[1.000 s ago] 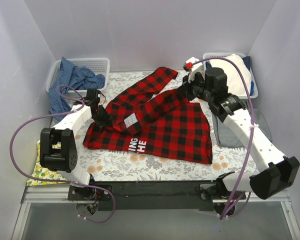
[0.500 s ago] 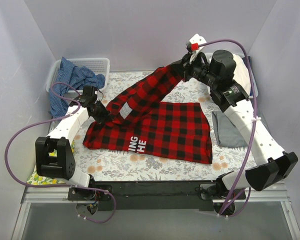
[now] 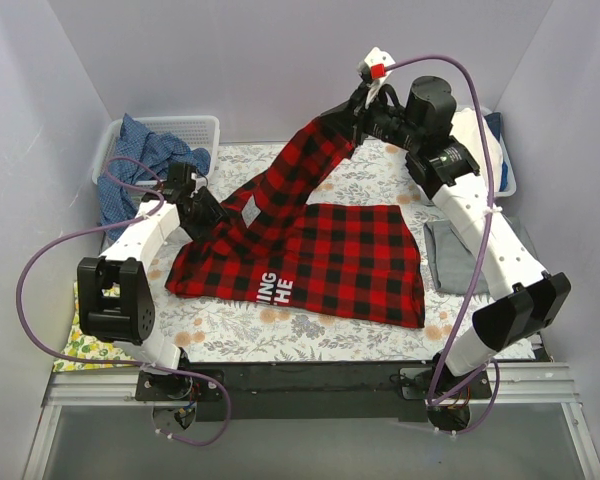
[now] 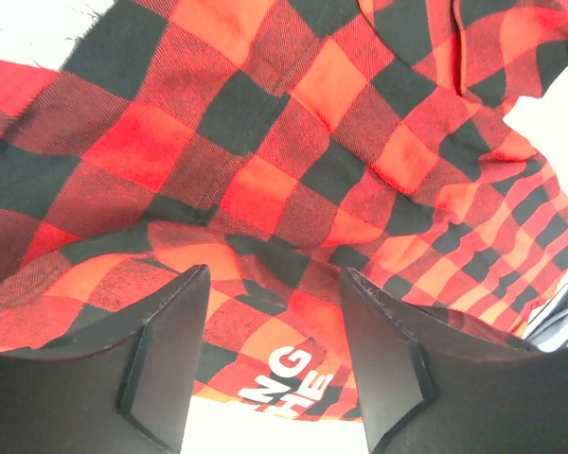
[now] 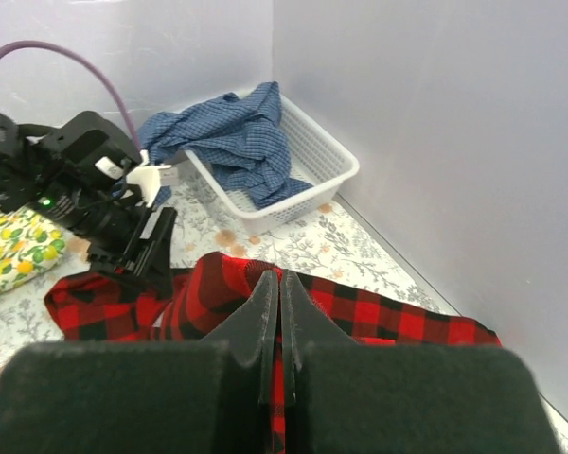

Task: Fold and stack the long sleeve shirts
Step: Fold the shirt

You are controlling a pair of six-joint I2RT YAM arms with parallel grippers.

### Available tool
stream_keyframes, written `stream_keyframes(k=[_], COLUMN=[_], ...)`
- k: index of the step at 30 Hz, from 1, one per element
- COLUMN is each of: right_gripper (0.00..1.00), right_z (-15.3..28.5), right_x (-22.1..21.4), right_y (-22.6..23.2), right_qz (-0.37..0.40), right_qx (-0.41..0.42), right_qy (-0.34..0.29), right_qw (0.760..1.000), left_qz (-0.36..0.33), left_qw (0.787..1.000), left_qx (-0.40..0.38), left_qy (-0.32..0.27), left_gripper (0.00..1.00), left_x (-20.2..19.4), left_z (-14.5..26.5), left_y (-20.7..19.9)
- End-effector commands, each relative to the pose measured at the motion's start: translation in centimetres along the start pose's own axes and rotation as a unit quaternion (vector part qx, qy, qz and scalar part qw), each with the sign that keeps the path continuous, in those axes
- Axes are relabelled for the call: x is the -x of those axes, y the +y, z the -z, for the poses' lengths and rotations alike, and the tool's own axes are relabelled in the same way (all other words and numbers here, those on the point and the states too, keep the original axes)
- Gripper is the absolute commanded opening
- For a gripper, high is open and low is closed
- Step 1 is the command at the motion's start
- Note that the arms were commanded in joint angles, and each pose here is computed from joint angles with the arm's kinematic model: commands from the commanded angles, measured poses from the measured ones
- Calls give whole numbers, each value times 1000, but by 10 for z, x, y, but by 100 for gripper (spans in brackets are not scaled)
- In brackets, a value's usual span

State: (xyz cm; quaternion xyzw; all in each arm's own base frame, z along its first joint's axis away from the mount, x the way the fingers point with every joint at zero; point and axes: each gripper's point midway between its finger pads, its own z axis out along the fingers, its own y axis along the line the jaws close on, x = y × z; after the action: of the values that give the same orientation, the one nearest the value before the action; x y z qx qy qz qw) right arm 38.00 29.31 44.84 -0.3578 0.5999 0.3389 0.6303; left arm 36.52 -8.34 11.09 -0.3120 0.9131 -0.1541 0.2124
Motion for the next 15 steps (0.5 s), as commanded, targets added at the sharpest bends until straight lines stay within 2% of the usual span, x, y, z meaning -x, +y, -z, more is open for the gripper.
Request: stream_keyframes(k=[1, 5, 9, 13, 15], right_gripper=[1, 1, 1, 1, 1], right_z=[15, 18, 13, 2, -6], right_x=[38, 11, -11, -18, -20], right_y=[27, 40, 36, 21, 15], right_qz=[24, 5, -25, -35, -41], right_qx=[52, 85, 77, 51, 46], right_qy=[-47, -21, 0, 7, 8], right_qw=[997, 996, 997, 998, 998], left_qz=[10, 17, 3, -49, -79], left_qw=[998, 998, 996, 985, 980], left_qx=[-14, -30, -87, -165, -178], left_qy=[-54, -55, -4, 22, 42], left_gripper=[58, 60, 57, 58, 58], left_x=[29, 35, 15, -11, -32], left_z=[27, 38, 51, 69, 66], left_y=[-8, -11, -29, -43, -39])
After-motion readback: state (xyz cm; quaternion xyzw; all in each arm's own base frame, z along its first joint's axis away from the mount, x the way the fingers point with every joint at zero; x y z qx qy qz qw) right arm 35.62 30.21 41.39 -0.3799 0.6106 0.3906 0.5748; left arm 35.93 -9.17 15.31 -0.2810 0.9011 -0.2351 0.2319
